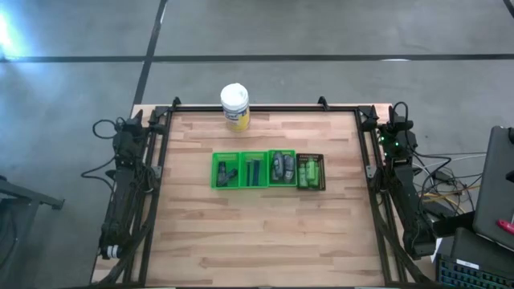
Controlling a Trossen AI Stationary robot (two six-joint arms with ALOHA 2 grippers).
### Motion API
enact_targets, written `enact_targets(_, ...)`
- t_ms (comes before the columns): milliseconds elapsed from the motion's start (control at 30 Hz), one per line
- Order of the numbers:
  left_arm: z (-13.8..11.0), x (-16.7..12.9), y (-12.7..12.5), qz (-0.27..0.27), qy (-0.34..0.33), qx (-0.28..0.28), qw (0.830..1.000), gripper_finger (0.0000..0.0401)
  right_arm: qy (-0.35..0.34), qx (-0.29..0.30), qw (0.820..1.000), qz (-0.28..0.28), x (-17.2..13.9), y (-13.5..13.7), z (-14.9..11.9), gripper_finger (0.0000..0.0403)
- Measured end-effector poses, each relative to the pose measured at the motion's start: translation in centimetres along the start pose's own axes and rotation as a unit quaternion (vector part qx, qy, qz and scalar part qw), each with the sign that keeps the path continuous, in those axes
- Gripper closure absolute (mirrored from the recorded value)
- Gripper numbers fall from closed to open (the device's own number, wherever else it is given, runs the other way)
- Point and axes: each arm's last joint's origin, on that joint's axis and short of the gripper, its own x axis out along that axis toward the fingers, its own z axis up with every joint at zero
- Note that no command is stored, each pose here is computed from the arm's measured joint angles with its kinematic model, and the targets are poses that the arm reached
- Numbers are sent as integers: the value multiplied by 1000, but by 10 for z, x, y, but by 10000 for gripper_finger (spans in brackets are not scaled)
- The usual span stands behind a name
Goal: Pick & Place Travel size toiletries
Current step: Return to Home Position
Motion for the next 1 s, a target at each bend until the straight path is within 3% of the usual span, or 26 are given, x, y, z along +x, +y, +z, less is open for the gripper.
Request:
enact_targets(333,0,0,0,0,0,0,1000,169,0,0,1000,0,0,0,0,46)
enact_targets(1000,0,0,0,0,-1,0,1000,169,0,0,1000,0,0,0,0,107)
